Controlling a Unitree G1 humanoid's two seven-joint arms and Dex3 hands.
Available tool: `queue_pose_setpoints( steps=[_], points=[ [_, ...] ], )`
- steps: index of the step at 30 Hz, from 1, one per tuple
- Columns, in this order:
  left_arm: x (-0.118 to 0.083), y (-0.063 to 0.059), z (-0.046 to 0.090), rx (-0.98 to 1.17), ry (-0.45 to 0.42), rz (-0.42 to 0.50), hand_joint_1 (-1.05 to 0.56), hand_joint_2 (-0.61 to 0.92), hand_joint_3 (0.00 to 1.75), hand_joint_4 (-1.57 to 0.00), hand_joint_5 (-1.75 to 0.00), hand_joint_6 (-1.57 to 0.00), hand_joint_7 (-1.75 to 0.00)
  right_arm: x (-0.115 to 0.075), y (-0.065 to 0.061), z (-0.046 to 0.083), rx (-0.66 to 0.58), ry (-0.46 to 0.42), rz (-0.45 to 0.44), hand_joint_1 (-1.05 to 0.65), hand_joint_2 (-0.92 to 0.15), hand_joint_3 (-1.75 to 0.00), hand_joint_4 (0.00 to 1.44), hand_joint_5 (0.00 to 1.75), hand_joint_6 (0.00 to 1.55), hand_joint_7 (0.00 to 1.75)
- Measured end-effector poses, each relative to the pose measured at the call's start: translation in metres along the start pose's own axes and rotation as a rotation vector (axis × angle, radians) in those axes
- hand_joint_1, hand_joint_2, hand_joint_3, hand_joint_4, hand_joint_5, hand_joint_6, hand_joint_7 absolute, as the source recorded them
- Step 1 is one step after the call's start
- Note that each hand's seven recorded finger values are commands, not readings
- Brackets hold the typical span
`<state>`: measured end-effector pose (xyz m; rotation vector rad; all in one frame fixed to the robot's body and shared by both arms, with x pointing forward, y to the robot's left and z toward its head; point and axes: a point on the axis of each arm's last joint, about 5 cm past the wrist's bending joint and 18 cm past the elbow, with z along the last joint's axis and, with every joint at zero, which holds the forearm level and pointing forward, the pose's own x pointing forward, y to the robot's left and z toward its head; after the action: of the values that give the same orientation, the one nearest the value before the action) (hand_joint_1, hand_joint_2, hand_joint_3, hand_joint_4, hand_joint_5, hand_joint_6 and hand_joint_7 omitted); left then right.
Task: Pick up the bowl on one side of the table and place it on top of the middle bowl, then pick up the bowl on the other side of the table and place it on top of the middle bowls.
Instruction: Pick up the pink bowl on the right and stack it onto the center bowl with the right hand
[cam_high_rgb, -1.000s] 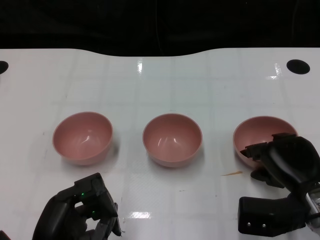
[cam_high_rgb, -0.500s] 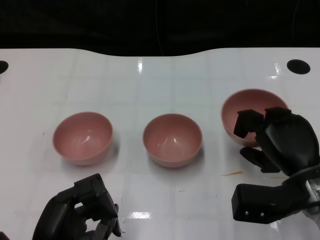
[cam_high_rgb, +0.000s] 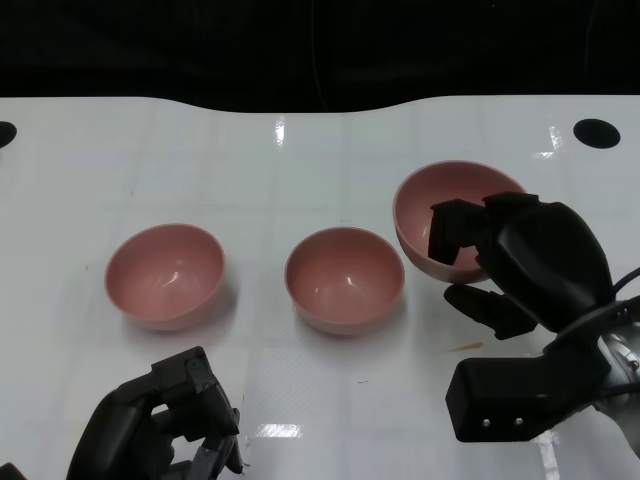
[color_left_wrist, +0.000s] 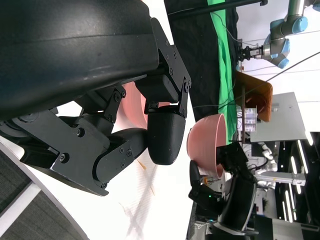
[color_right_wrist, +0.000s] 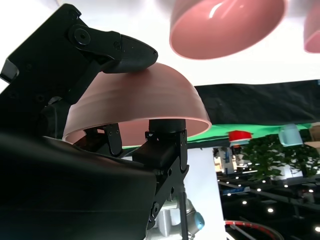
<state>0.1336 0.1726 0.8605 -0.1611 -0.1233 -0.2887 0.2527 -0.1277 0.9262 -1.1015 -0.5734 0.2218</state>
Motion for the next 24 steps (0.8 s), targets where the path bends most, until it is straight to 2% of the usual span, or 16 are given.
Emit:
queue_pose_setpoints(
  steps=[3,7,13,16,17,19,21,23,24],
  points=[
    [0.001,0.0,0.0,0.0,-0.002,-0.001,-0.15,0.63,1.07,-0.78,-1.75,-0.73,-1.56,0.01,-0.001,0.008,0.034,-0.048,-0.012,-0.22,-0.42,-1.28,0.96,1.75,0.77,1.65],
    [0.0,0.0,0.0,0.002,-0.004,0.0,-0.15,0.63,1.06,-0.79,-1.75,-0.73,-1.57,0.02,0.002,0.018,0.076,-0.103,0.021,-0.24,-0.36,-1.37,0.98,1.75,0.76,1.68],
    [0.0,0.0,0.0,0.001,-0.003,0.001,-0.15,0.62,1.07,-0.8,-1.75,-0.74,-1.56,0.029,0.009,0.028,0.115,-0.158,0.058,-0.22,-0.29,-1.4,0.99,1.75,0.75,1.74],
    [0.0,0.0,-0.001,0.001,-0.006,0.001,-0.14,0.61,1.09,-0.8,-1.75,-0.74,-1.55,0.033,0.012,0.033,0.138,-0.181,0.075,-0.23,-0.31,-1.37,0.99,1.75,0.74,1.73],
    [0.0,0.0,-0.001,0.002,-0.006,0.001,-0.15,0.61,1.09,-0.8,-1.75,-0.75,-1.55,0.035,0.013,0.035,0.143,-0.186,0.082,-0.23,-0.33,-1.34,0.99,1.75,0.77,1.63],
    [0.0,-0.001,-0.001,0.002,-0.007,0.001,-0.15,0.61,1.08,-0.8,-1.75,-0.74,-1.55,0.037,0.015,0.037,0.146,-0.193,0.095,-0.22,-0.33,-1.31,0.99,1.75,0.87,1.29],
    [0.0,-0.001,-0.001,0.003,-0.013,0.001,-0.15,0.61,1.08,-0.8,-1.75,-0.74,-1.55,0.039,0.017,0.036,0.148,-0.192,0.107,-0.22,-0.31,-1.34,1.0,1.75,0.92,1.23],
    [0.0,-0.001,-0.001,0.004,-0.016,0.001,-0.15,0.62,1.08,-0.8,-1.75,-0.74,-1.55,0.04,0.02,0.037,0.153,-0.191,0.121,-0.24,-0.28,-1.43,1.0,1.75,0.87,1.49],
    [0.0,-0.001,-0.001,0.005,-0.017,0.001,-0.16,0.62,1.08,-0.8,-1.75,-0.74,-1.55,0.041,0.022,0.037,0.155,-0.191,0.128,-0.24,-0.28,-1.44,1.0,1.75,0.86,1.54]
  ],
)
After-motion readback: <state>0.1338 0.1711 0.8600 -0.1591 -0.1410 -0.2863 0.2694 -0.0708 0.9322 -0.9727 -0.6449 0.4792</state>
